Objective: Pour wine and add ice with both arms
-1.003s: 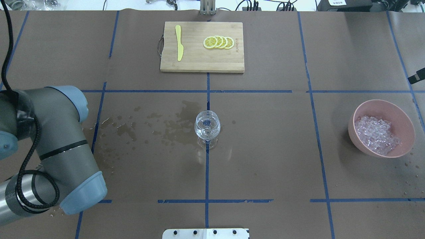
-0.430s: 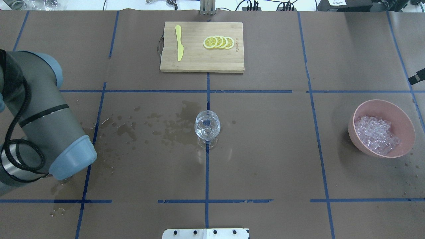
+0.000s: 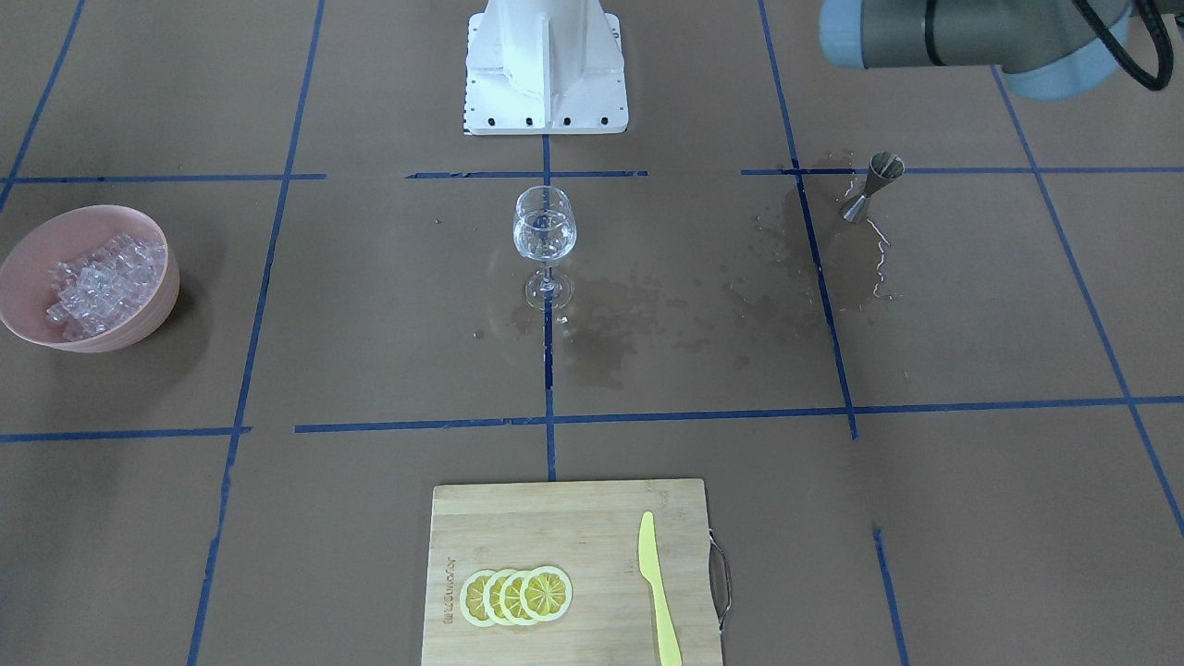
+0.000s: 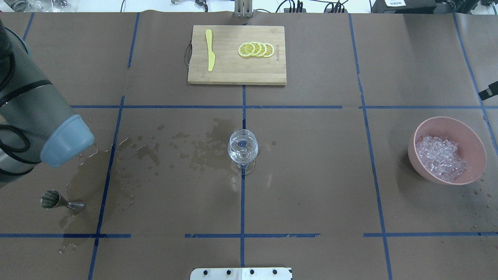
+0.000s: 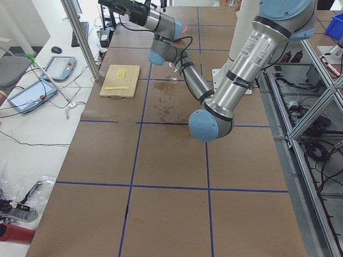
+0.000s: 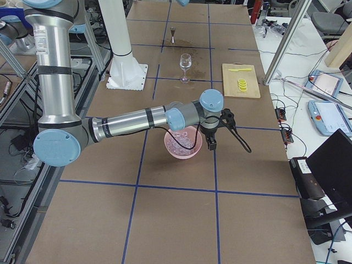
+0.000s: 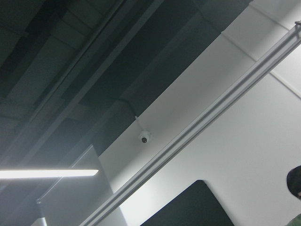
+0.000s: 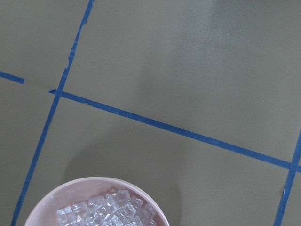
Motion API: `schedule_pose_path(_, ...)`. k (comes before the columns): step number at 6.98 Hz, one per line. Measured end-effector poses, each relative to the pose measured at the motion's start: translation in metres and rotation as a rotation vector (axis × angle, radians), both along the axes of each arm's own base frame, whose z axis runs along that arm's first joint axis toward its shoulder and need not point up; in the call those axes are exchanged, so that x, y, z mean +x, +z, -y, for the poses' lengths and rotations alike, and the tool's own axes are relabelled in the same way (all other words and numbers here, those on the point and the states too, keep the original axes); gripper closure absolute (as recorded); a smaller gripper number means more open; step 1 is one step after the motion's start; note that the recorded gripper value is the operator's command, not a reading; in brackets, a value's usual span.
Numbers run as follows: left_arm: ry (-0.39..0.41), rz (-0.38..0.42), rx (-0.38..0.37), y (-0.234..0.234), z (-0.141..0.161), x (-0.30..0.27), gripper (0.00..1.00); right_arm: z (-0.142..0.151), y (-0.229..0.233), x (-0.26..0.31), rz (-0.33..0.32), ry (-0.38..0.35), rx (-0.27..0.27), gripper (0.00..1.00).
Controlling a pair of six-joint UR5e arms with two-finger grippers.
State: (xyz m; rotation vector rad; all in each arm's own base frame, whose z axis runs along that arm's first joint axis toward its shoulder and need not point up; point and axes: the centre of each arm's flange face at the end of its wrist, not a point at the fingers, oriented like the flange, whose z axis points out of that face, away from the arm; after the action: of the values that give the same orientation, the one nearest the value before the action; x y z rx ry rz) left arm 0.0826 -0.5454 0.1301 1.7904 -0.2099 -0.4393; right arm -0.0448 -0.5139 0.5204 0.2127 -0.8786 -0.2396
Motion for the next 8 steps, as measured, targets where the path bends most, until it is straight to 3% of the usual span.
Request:
schedule_pose_path(2,0.328,-0.087,-0.061,0.039,0.054,-0.047,0.00,0.000,-0.003,0.000,0.002,0.000,0.006,0.00)
schedule_pose_path(4,0.602,-0.169,-0.275,0.094,0.072,-0.068,0.00,0.002,-0.006,0.000,0.000,0.001,0.012,0.00)
schedule_pose_path(6,0.894,-0.285,-0.547,0.182,0.064,-0.094,0.00,0.003,-0.008,0.001,-0.008,0.007,0.022,0.00)
schedule_pose_path(7,1.011,-0.368,-0.657,0.222,0.051,-0.113,0.00,0.003,-0.008,0.003,-0.023,0.018,0.020,0.00)
schedule_pose_path(8,1.079,-0.455,-0.750,0.260,0.033,-0.129,0.00,-0.001,-0.011,0.004,-0.026,0.052,-0.007,0.00)
